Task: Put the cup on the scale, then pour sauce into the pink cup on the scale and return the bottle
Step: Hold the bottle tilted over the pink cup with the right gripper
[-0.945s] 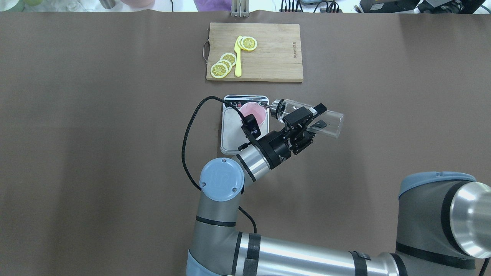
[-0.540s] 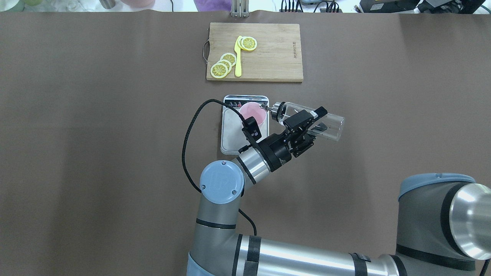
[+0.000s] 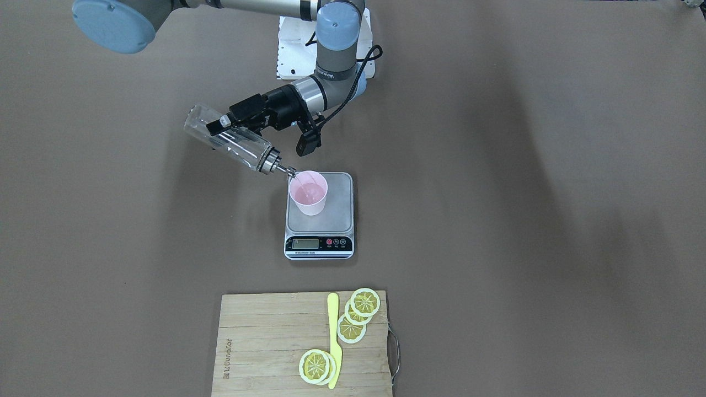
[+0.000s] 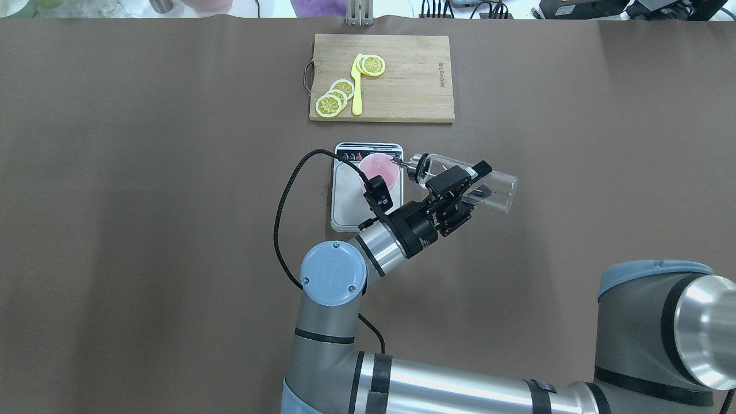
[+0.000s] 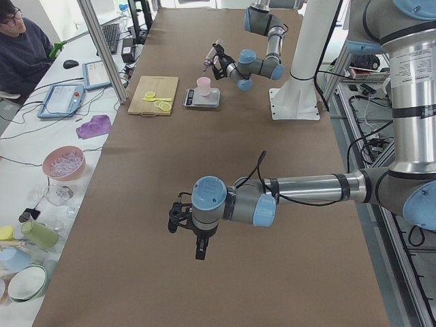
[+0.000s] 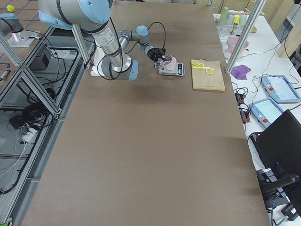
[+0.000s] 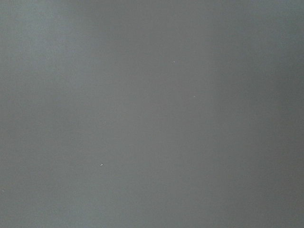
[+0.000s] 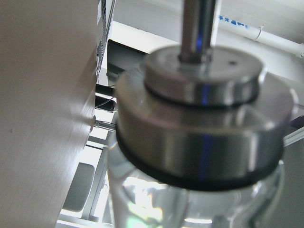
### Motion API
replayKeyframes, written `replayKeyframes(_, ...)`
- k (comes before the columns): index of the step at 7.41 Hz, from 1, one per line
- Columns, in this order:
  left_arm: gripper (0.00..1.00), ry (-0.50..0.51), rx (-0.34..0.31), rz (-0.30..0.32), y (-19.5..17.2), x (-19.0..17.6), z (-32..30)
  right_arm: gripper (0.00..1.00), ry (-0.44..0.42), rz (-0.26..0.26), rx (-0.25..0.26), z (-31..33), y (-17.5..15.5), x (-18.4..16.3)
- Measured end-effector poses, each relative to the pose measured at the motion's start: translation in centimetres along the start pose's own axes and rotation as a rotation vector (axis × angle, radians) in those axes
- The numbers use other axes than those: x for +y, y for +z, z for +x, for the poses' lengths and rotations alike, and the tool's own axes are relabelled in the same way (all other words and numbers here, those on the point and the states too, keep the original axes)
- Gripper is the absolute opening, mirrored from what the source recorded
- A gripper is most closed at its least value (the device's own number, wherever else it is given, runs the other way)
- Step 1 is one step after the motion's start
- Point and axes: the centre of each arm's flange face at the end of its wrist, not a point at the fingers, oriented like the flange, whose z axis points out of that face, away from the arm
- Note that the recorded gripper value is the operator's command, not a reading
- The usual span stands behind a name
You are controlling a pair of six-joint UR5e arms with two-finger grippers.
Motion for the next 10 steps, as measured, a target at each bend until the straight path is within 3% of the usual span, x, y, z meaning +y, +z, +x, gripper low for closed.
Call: replayKeyframes(10,0.98,0.000,0.000,0.000,-0.01,-0.01,0.02,0.00,-0.031,-0.021,0.016,0.12,-0.67,0.95)
